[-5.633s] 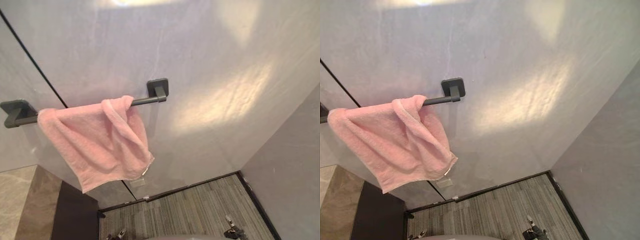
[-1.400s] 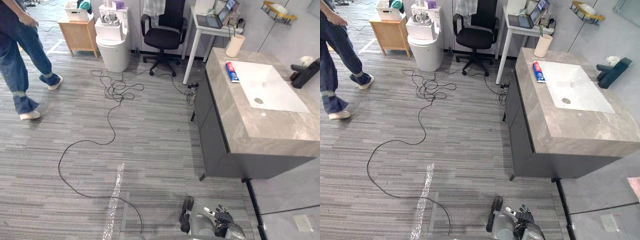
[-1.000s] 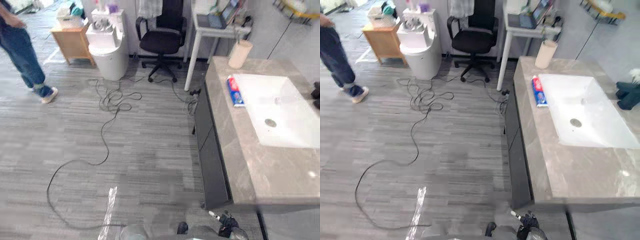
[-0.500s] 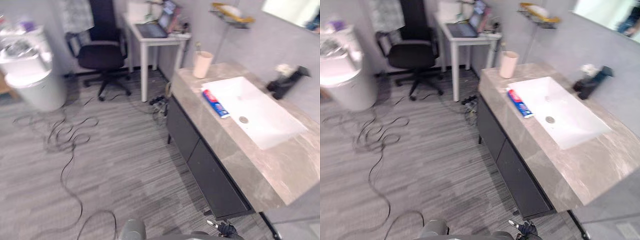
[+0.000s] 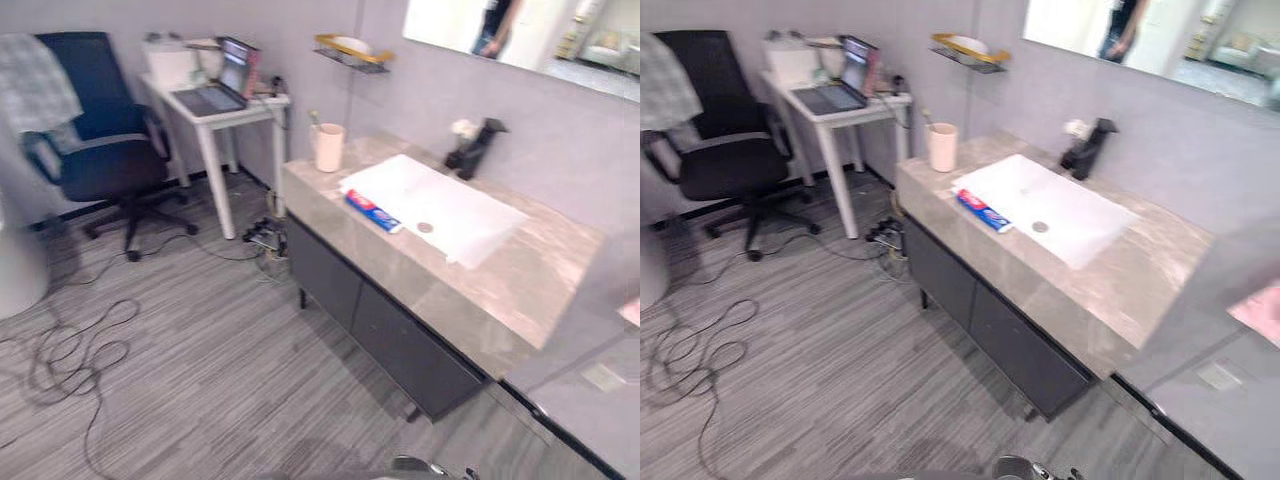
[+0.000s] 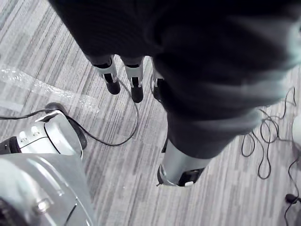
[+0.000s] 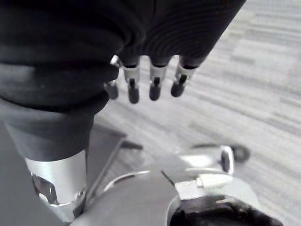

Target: Organize washtable

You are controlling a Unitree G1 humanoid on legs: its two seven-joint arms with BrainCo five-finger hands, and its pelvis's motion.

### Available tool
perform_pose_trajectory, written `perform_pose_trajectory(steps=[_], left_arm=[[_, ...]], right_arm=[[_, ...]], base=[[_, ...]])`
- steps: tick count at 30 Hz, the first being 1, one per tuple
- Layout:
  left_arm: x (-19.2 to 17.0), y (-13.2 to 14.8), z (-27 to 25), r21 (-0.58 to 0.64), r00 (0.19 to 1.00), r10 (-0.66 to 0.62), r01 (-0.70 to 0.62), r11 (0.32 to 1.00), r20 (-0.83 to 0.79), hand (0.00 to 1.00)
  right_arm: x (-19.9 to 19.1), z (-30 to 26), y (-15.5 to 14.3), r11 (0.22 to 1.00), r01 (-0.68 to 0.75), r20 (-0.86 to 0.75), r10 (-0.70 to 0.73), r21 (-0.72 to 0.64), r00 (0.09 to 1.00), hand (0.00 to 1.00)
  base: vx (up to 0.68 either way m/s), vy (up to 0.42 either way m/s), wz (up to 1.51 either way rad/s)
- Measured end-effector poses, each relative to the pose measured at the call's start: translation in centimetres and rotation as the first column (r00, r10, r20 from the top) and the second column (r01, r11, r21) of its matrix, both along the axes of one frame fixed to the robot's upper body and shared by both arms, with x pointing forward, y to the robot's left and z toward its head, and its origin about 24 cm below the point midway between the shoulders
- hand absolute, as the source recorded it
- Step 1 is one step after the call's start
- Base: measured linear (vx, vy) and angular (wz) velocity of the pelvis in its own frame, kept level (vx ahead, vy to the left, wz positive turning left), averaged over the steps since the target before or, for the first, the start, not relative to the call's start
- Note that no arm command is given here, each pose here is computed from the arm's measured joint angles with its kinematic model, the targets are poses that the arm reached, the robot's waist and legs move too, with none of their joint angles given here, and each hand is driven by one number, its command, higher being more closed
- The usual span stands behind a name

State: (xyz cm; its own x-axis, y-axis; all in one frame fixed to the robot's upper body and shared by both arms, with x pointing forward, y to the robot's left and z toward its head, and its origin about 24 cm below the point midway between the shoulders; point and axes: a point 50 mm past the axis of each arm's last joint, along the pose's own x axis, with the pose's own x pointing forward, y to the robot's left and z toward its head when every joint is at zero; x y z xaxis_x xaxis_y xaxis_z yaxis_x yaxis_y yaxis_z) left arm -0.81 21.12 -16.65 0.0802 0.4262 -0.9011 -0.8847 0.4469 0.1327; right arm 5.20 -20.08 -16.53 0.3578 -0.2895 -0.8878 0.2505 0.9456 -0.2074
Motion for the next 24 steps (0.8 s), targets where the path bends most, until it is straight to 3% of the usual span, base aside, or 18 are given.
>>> perform_pose_trajectory(steps=[8,10,11,17,24], left_arm=[[0.0,-1.5,-0.5,-0.059,0.999,-0.045,0.043,0.997,-0.028,0.00],[-0.5,-1.3,-0.5,-0.059,0.997,-0.062,0.060,0.996,-0.040,0.00],[0.2,0.3,-0.3,-0.035,0.976,-0.208,0.206,0.978,-0.067,0.00],[0.2,0.3,-0.3,-0.035,0.976,-0.208,0.206,0.978,-0.065,0.00],[3.2,0.1,0.1,0.005,0.965,-0.259,0.259,0.966,0.040,0.00]], right_arm=[[-1.0,0.0,-1.6,0.999,-0.041,-0.043,0.041,-0.015,0.998,0.00],[-1.1,-0.1,-1.4,0.999,-0.049,-0.053,0.049,-0.003,0.997,0.00],[-1.5,-0.6,-0.3,0.995,-0.075,-0.087,0.080,0.059,0.993,0.00],[-1.4,-0.6,-0.4,0.996,-0.069,-0.084,0.074,0.059,0.994,0.00],[-0.6,-0.3,-1.0,0.979,0.183,-0.002,-0.184,0.093,0.983,0.00]], base=[[-0.03,-0.106,0.15],[-0.06,-0.019,-0.01],[-0.02,-0.003,-0.05],[0.00,0.000,-0.03],[0.03,-0.015,0.03]])
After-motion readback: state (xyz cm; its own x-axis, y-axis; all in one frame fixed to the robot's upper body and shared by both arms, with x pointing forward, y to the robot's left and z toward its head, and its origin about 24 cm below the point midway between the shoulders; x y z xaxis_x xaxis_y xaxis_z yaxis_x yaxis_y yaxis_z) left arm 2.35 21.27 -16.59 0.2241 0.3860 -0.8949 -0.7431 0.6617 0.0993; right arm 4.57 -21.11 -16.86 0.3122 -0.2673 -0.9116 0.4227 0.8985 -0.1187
